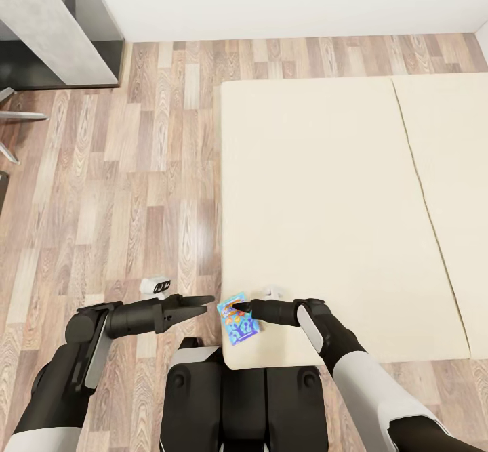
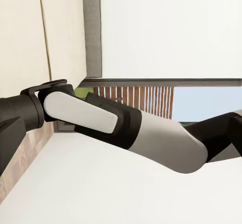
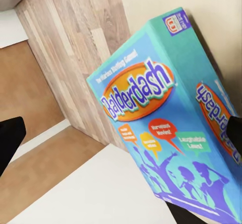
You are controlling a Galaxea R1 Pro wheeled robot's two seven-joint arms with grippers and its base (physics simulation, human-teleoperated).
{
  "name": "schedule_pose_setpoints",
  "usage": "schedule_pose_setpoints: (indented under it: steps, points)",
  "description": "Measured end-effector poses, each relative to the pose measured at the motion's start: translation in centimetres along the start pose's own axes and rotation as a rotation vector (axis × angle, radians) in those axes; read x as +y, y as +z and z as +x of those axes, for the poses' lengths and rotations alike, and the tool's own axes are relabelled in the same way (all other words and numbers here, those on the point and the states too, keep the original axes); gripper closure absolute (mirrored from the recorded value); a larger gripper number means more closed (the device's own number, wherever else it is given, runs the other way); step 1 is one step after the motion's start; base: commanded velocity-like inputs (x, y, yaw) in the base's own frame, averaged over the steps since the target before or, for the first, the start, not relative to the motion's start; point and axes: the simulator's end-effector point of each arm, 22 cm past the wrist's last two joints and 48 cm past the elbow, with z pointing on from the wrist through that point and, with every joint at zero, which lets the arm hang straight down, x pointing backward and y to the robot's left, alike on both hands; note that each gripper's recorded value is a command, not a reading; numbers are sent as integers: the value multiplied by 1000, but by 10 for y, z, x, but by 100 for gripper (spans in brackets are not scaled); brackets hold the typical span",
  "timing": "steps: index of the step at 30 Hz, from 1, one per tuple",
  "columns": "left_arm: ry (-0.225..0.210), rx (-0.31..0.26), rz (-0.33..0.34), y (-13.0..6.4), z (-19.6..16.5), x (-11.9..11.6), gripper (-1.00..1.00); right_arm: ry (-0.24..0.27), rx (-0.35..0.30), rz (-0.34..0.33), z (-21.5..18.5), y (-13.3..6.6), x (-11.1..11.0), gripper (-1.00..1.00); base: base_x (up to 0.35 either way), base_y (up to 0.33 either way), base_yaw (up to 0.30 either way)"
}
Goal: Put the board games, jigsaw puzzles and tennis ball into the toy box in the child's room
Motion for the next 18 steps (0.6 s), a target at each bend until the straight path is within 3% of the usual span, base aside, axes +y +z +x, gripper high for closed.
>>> schedule_pose_setpoints:
  steps: [18]
  points:
    - [0,0,0,0,0,0,-100,0,0,0,0,0,0,-100,0,17,0]
